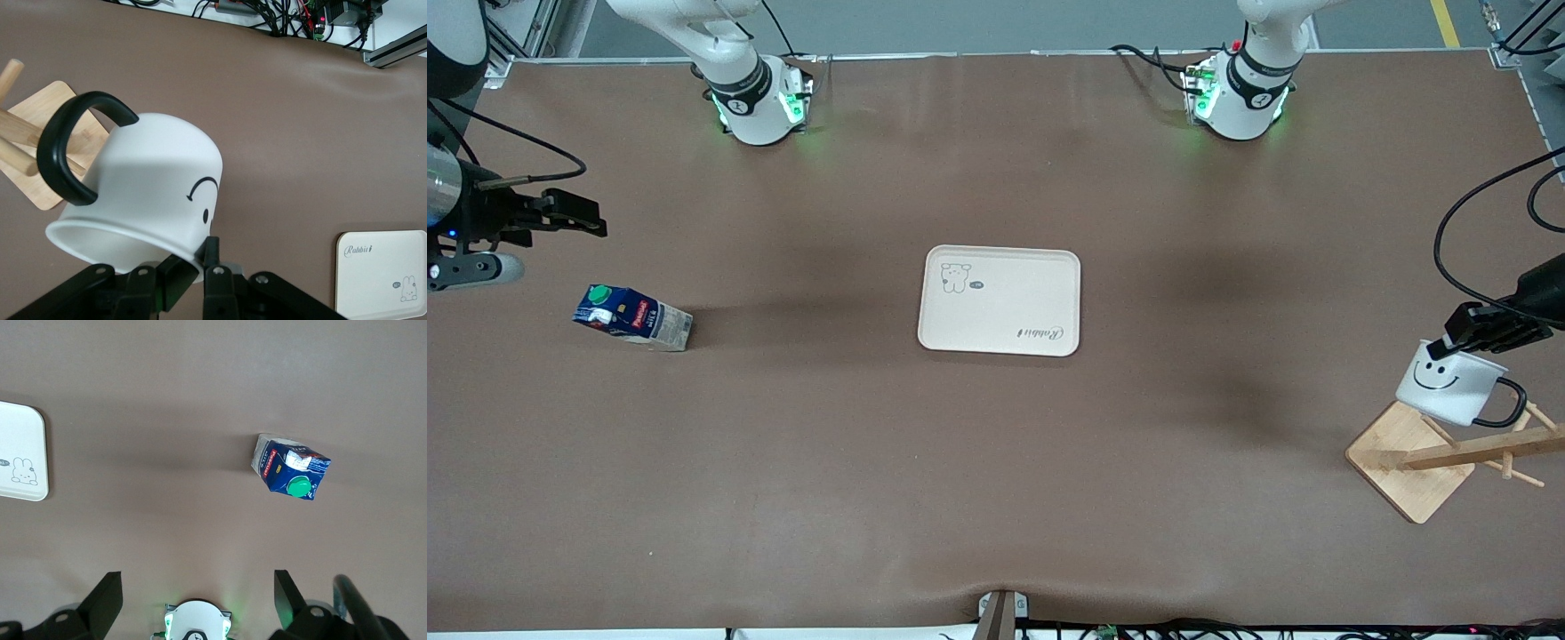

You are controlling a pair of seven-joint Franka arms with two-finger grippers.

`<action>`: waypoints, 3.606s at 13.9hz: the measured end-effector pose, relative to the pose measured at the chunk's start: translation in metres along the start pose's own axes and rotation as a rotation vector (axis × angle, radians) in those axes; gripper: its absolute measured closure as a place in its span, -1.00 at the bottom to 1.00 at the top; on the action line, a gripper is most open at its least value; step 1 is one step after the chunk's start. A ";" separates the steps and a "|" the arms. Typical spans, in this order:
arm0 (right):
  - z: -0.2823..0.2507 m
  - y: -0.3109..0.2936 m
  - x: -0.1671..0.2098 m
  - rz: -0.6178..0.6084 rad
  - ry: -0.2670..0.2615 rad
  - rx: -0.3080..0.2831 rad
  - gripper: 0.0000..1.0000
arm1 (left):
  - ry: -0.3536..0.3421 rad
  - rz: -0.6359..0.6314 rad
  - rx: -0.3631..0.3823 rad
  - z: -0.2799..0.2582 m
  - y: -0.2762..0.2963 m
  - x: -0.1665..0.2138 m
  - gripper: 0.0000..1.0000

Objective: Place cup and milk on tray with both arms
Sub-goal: 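Lift the mug off the stand while the right gripper reaches the milk, then carry the mug toward the tray while the right gripper grasps the milk, then set the mug on the tray while the right gripper carries the milk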

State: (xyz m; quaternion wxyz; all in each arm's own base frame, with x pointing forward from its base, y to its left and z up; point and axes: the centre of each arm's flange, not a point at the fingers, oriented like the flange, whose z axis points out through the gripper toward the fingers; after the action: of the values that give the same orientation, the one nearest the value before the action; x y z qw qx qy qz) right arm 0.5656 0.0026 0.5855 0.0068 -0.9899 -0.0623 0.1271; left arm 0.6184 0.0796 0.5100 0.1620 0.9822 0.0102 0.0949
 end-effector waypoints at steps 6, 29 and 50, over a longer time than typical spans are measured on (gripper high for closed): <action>0.040 0.014 0.030 0.017 -0.082 -0.079 -1.00 | -0.056 -0.055 0.064 0.012 0.084 -0.006 0.78; 0.228 0.132 0.072 0.155 -0.182 -0.046 -1.00 | -0.393 -0.537 0.181 0.218 0.332 -0.097 0.78; 0.180 0.030 0.074 0.066 -0.234 0.058 -0.10 | -0.769 -0.749 0.229 0.401 0.369 -0.167 0.78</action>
State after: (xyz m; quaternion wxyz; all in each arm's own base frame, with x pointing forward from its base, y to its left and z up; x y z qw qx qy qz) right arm 0.5943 -0.0184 0.3917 0.0239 -0.9693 -0.0264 0.2435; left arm 0.5262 -0.4057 0.2247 0.0688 0.8865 0.3097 -0.3368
